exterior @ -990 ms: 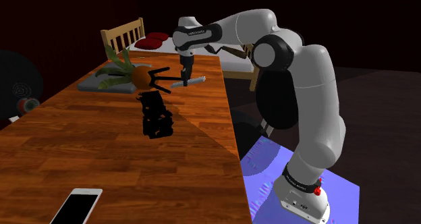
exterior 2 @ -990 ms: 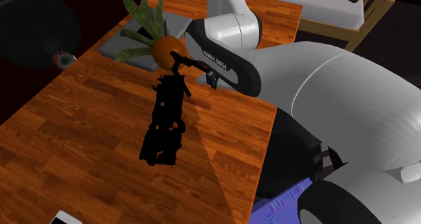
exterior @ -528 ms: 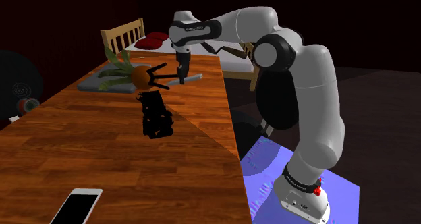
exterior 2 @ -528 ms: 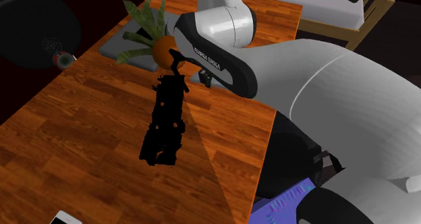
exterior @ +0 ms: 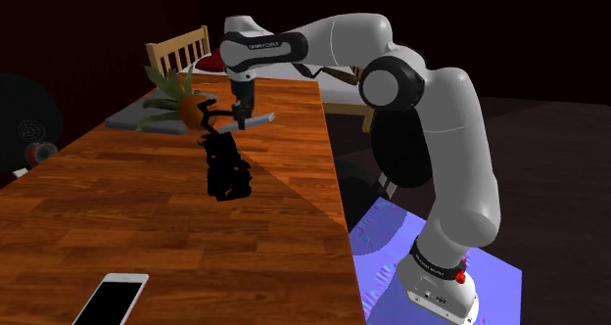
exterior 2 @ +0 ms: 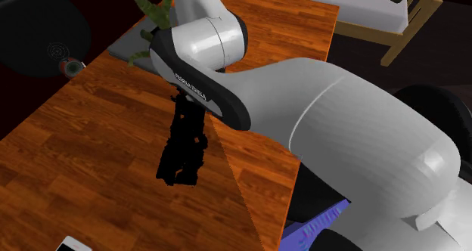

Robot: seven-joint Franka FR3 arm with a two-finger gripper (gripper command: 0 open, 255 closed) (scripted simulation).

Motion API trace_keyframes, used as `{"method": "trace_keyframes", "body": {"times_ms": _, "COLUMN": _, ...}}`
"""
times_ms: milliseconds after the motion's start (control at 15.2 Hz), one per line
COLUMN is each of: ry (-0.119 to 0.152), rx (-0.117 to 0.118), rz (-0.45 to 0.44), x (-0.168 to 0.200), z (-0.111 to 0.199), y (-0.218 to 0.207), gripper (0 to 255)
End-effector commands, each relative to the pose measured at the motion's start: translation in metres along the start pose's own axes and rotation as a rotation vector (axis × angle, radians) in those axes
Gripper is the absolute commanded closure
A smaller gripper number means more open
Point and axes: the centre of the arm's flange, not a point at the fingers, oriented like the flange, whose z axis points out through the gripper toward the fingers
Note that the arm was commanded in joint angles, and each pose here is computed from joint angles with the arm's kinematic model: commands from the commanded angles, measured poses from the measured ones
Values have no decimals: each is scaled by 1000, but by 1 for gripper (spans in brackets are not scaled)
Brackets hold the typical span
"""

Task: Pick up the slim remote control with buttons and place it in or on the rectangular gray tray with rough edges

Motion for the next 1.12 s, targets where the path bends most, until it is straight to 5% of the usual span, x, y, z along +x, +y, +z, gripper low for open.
{"method": "trace_keyframes", "body": {"times_ms": 0, "ry": 4, "rx": 1, "rz": -4, "x": 19, "z": 1, "y": -27, "gripper": 255}}
{"method": "trace_keyframes", "body": {"times_ms": 330, "ry": 4, "rx": 1, "rz": -4, "x": 61, "z": 1, "y": -91, "gripper": 255}}
{"method": "trace_keyframes", "body": {"times_ms": 1056, "ry": 4, "rx": 1, "rz": -4, "x": 62, "z": 59, "y": -90, "gripper": 255}}
